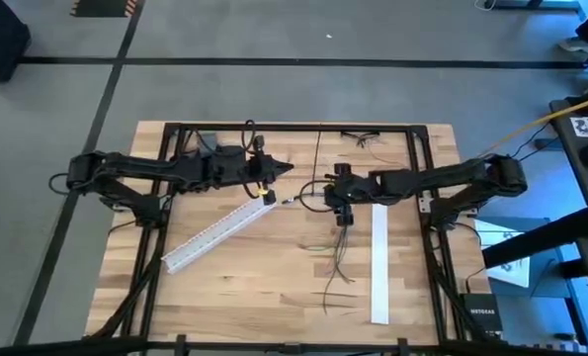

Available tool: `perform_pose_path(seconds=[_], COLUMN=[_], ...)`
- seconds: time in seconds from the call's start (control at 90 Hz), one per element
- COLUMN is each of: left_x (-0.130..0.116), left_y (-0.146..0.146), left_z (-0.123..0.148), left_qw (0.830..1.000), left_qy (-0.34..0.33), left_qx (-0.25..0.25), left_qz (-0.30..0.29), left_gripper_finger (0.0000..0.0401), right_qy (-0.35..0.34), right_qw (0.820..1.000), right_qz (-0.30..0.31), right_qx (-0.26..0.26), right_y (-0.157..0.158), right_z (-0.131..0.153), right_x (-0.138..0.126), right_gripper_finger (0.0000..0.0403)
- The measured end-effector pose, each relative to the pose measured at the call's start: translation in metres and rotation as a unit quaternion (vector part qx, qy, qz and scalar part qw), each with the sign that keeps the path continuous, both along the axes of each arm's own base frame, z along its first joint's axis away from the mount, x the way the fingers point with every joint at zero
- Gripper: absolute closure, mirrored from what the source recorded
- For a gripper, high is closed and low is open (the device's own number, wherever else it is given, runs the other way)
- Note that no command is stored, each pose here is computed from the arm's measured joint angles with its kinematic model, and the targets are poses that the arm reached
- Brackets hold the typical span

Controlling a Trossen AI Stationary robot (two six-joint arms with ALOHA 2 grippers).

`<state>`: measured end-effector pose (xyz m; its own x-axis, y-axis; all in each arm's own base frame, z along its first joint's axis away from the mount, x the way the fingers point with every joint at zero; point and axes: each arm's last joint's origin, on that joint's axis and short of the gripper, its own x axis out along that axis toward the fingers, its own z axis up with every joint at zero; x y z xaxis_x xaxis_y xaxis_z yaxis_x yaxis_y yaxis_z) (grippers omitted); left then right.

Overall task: Ziptie cables
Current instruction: Wrap the black zip tie on the colored cables

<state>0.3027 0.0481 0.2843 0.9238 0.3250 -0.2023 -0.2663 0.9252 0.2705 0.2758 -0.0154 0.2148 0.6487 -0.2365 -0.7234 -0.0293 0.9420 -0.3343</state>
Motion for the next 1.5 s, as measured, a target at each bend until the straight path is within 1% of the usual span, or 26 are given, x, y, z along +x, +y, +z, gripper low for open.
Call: perform_pose_path(seconds=[0.056,0.089,0.156,0.233,0.322,0.367,0.556,0.667,0.744,0.844,0.922,1.0,1.078,1.133,1.167,1.267,1.367,1.5], left_x=[0.000,0.000,0.000,0.000,0.000,-0.001,0.000,0.000,-0.001,-0.001,-0.001,-0.001,-0.001,-0.001,-0.001,-0.001,0.000,0.000], left_y=[0.000,0.000,0.000,0.000,0.000,0.000,-0.001,-0.003,-0.003,-0.003,-0.003,-0.003,-0.003,-0.003,-0.003,-0.003,-0.003,-0.004], left_z=[0.000,0.000,0.000,-0.001,-0.002,-0.003,-0.004,-0.005,-0.004,-0.003,-0.004,-0.003,-0.004,-0.003,-0.004,-0.004,-0.003,-0.002], left_qw=[1.000,1.000,1.000,1.000,1.000,1.000,1.000,1.000,1.000,1.000,1.000,1.000,1.000,1.000,1.000,1.000,1.000,0.999], left_qy=[-0.002,-0.002,-0.002,0.003,0.012,0.015,0.016,0.021,0.020,0.017,0.019,0.019,0.020,0.019,0.020,0.019,0.016,0.005], left_qx=[0.001,0.001,0.001,0.000,0.000,-0.001,-0.003,-0.006,-0.003,-0.002,-0.002,-0.001,-0.001,-0.001,-0.001,-0.003,-0.006,-0.019], left_qz=[0.000,0.000,0.000,0.000,0.000,0.001,0.000,-0.003,-0.004,-0.004,-0.004,-0.004,-0.005,-0.005,-0.005,-0.004,-0.009,-0.029], left_gripper_finger=[0.0401,0.0401,0.0401,0.0401,0.0401,0.0401,0.0401,0.0401,0.0401,0.0401,0.0401,0.0401,0.0401,0.0401,0.0401,0.0401,0.0401,0.0401], right_qy=[-0.054,-0.071,-0.060,-0.071,-0.065,-0.076,-0.079,-0.058,-0.045,-0.041,-0.039,-0.033,-0.018,-0.005,0.004,0.033,0.055,0.005], right_qw=[0.999,0.997,0.998,0.997,0.997,0.996,0.994,0.994,0.994,0.993,0.992,0.992,0.992,0.993,0.994,0.995,0.996,0.998], right_qz=[0.000,0.003,0.009,0.013,0.024,0.025,0.027,0.032,0.028,0.017,0.017,0.018,0.020,0.021,0.020,0.000,-0.027,-0.055], right_qx=[-0.002,-0.006,-0.014,0.001,0.031,0.039,0.069,0.092,0.099,0.113,0.120,0.123,0.125,0.117,0.109,0.090,0.064,0.011], right_y=[0.000,0.000,-0.005,-0.015,-0.026,-0.032,-0.052,-0.059,-0.063,-0.067,-0.068,-0.068,-0.067,-0.067,-0.067,-0.066,-0.064,-0.065], right_z=[0.010,0.013,0.008,-0.001,-0.020,-0.027,-0.067,-0.090,-0.105,-0.116,-0.119,-0.120,-0.121,-0.120,-0.119,-0.108,-0.088,-0.050], right_x=[0.006,0.009,0.009,0.018,0.022,0.027,0.043,0.047,0.048,0.050,0.052,0.051,0.049,0.047,0.046,0.037,0.024,0.015], right_gripper_finger=[0.0183,0.0183,0.0183,0.0183,0.0183,0.0183,0.0183,0.0183,0.0186,0.0204,0.0235,0.0279,0.0335,0.0375,0.0388,0.0388,0.0396,0.0398])
